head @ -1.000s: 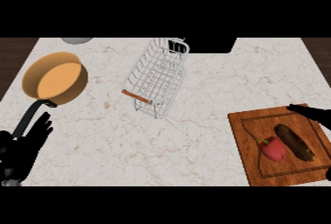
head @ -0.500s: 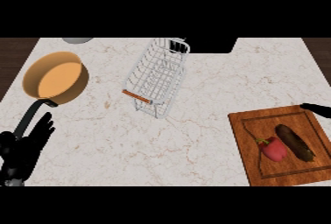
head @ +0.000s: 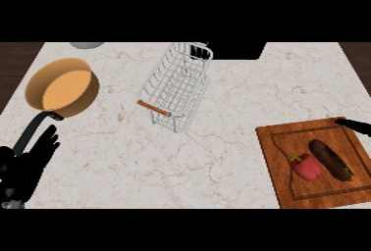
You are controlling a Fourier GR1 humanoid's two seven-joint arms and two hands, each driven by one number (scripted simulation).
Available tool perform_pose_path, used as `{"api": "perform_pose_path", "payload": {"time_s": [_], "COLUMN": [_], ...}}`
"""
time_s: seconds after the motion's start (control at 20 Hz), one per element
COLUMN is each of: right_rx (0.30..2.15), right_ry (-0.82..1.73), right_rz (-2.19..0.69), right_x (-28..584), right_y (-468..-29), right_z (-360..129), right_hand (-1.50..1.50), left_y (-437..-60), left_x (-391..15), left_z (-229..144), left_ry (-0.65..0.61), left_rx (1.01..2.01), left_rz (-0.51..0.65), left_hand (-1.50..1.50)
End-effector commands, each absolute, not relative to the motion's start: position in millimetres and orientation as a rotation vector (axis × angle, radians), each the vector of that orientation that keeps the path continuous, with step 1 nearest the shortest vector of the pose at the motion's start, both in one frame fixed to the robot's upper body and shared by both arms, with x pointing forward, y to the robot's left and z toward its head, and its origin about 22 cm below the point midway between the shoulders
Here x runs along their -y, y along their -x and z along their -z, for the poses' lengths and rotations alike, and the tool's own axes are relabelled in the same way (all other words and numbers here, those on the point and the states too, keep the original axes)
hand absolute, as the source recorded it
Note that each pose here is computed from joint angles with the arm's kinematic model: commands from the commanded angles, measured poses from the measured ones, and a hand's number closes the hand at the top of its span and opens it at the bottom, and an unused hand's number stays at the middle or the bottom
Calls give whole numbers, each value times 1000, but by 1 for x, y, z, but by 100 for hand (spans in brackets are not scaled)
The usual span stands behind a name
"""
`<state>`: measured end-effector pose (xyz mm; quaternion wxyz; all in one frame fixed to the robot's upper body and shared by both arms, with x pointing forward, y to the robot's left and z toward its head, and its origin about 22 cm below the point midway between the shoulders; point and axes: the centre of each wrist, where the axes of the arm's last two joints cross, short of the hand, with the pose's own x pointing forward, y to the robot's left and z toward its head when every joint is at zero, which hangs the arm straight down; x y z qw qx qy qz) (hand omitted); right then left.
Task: Pick the sweet potato from the cutting board and place it in the tiered basket
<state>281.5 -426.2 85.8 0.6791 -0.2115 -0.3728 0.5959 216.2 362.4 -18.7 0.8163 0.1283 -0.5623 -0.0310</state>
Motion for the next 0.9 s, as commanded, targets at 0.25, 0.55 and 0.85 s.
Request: {"api": "perform_pose_path", "payload": {"time_s": [0.25, 0.55, 0.85], "right_rx": [856, 880, 858], "right_ry": [460, 451, 439], "right_rz": [-1341, -1339, -1330], "right_x": [435, 406, 410], "right_y": [-277, -289, -304], "right_z": [-60, -38, -32], "right_hand": [-150, -150, -150], "left_y": [-221, -231, -234], "left_x": [-365, -358, -352], "left_z": [24, 17, 20], "left_ry": [-274, -275, -271], "left_rx": [1203, 1197, 1210], "left_rz": [43, 70, 61], "left_hand": [0, 0, 0]}}
